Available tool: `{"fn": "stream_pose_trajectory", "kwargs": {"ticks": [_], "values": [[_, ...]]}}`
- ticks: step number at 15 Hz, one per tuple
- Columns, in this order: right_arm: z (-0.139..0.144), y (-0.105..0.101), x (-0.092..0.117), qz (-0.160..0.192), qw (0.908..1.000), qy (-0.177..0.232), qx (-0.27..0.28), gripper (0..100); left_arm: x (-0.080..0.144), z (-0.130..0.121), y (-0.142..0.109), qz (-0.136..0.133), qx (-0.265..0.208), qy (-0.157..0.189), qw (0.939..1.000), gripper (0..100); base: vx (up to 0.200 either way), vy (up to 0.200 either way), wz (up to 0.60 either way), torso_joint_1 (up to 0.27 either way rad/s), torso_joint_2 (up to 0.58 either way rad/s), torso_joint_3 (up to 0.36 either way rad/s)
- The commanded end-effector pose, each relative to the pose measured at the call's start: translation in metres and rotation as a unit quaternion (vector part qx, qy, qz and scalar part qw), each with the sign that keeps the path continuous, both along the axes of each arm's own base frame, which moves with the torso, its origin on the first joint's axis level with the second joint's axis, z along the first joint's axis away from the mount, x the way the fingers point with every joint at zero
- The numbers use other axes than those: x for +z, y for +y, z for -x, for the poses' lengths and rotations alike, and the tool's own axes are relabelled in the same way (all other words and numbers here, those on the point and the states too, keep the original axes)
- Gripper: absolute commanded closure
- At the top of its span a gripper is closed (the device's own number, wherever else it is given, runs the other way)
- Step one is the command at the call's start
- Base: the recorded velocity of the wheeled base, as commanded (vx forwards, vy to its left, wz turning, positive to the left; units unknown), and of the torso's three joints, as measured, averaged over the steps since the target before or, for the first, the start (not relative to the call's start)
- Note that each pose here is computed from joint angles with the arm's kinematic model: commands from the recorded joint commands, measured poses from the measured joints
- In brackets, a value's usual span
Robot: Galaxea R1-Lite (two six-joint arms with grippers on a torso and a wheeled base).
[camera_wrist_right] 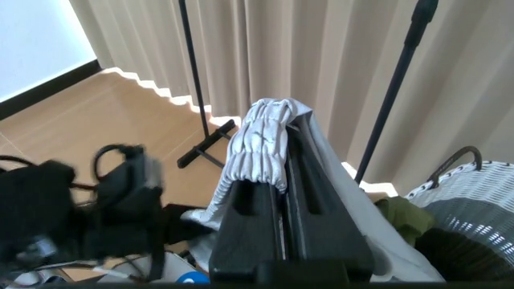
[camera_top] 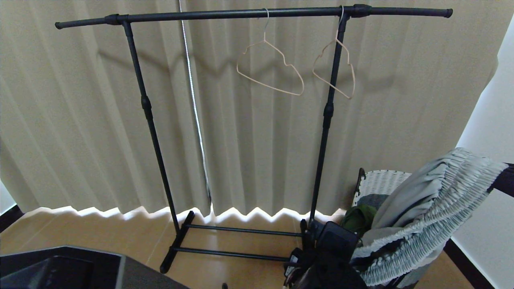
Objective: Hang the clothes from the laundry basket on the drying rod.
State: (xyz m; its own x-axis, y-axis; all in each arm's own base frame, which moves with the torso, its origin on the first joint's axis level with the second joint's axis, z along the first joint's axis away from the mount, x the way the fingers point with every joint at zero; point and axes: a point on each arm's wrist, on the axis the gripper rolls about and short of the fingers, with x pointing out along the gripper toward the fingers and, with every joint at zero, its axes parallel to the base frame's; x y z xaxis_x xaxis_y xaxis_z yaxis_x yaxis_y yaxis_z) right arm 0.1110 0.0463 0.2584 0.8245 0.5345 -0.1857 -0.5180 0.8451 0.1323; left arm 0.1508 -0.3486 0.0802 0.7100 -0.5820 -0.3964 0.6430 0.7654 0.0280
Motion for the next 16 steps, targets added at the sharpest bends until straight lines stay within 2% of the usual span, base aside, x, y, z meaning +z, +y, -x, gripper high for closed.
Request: {"fn": "stream_pose_trajectory", "kwargs": {"ticks": [1,2,4,6,8,11,12,16], "values": [[-0.002,0.001,-0.001,0.002,1.0000,0.003,0.001,100,0.034,-0.002,0.021,0.021,0.004,-0.012,0.9997,100,0.000,0.000,0.00,0.000,0.00,0.000],[-0.004,0.001,-0.003,0.005,0.9999,0.010,0.000,100,0.053,-0.003,0.034,0.029,0.010,-0.013,0.9994,100,0.000,0.000,0.00,0.000,0.00,0.000],[-0.010,0.004,-0.008,0.011,0.9997,0.024,0.000,100,0.073,0.005,0.057,0.031,0.000,0.000,0.9995,100,0.000,0.000,0.00,0.000,0.00,0.000],[-0.021,0.009,-0.011,0.018,0.9991,0.038,0.002,100,0.094,0.022,0.089,0.047,-0.024,0.044,0.9976,100,0.000,0.000,0.00,0.000,0.00,0.000],[-0.025,0.017,-0.009,0.019,0.9988,0.038,0.023,100,0.123,0.030,0.121,0.084,-0.034,0.065,0.9938,100,0.000,0.000,0.00,0.000,0.00,0.000],[-0.029,0.031,-0.001,0.017,0.9975,0.033,0.060,100,0.162,0.037,0.169,0.135,-0.062,0.066,0.9867,100,0.000,0.000,0.00,0.000,0.00,0.000],[-0.036,0.035,0.001,0.015,0.9974,0.031,0.063,100,0.168,0.035,0.179,0.145,-0.060,0.063,0.9855,100,0.000,0.000,0.00,0.000,0.00,0.000],[-0.064,0.056,0.011,0.006,0.9971,0.010,0.076,100,0.191,0.022,0.202,0.181,-0.009,0.026,0.9831,100,0.000,0.000,0.00,0.000,0.00,0.000]]}}
